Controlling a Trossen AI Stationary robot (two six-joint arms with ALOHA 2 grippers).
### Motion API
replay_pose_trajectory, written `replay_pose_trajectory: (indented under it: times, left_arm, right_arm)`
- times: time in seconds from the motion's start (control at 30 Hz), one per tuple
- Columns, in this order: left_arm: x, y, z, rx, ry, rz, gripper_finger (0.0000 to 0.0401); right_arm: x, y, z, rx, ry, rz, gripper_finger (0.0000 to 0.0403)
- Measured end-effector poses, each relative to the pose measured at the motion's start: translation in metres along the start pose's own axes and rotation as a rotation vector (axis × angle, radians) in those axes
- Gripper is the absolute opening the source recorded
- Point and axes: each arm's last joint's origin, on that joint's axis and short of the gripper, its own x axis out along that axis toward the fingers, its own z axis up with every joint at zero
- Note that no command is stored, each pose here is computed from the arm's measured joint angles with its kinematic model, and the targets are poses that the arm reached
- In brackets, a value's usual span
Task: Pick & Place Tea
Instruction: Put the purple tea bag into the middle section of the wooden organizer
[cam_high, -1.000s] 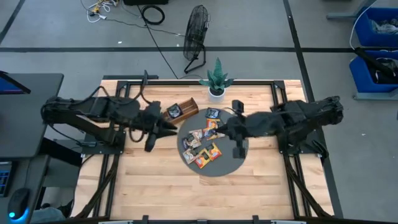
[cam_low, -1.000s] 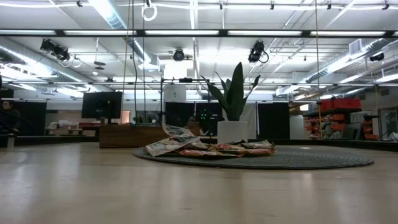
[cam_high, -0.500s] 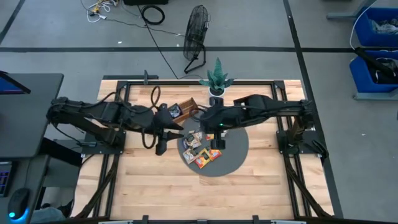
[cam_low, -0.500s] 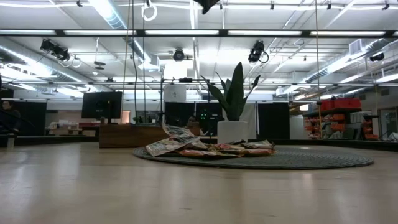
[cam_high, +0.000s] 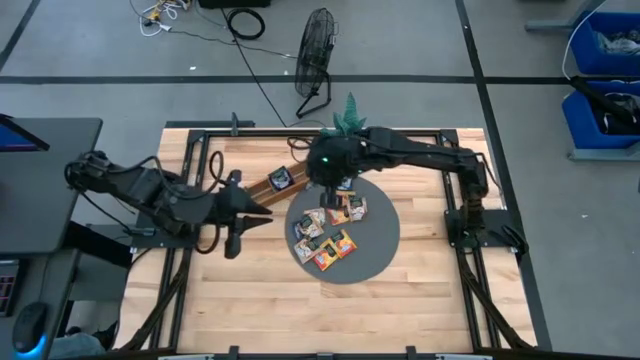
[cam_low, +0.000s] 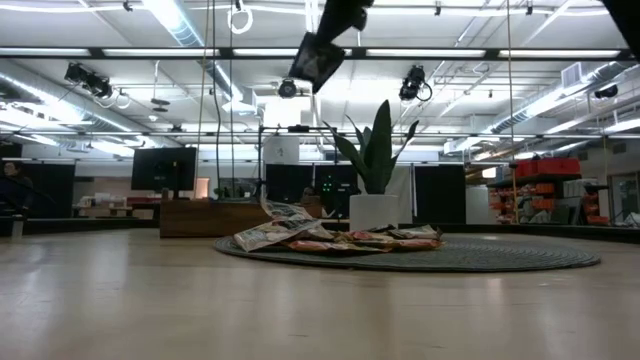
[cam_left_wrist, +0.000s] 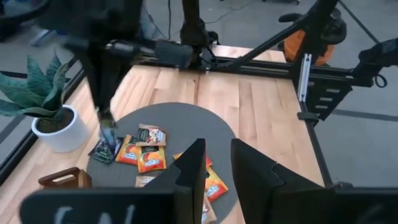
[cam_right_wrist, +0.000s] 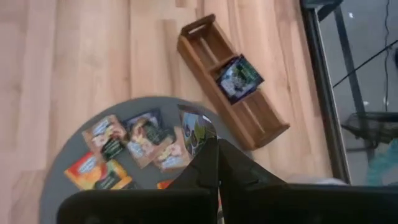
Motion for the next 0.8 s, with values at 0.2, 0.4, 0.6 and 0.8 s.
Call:
replay_pose_trajectory:
  times: [0.2, 0.4, 0.6, 0.8]
  left_arm:
    - [-0.014, 0.006, -0.002, 0.006, 0.006, -0.008, 0.0060]
    - [-0.028, 0.014, -0.006, 0.020, 0.032, 0.001, 0.0056]
    - [-0.043, 0.023, -0.010, 0.029, 0.050, 0.009, 0.0055]
    - [-0.050, 0.028, -0.012, 0.038, 0.055, 0.014, 0.0055]
  right_arm:
    - [0.047, -0.009, 0.008, 0.002, 0.000, 0.061, 0.0000]
    - [0.079, -0.029, 0.023, 0.015, -0.028, 0.065, 0.0000]
    - [0.104, -0.053, 0.020, 0.034, -0.045, 0.083, 0.0000]
    - [0.126, -0.076, 0.012, 0.108, -0.007, 0.057, 0.0000]
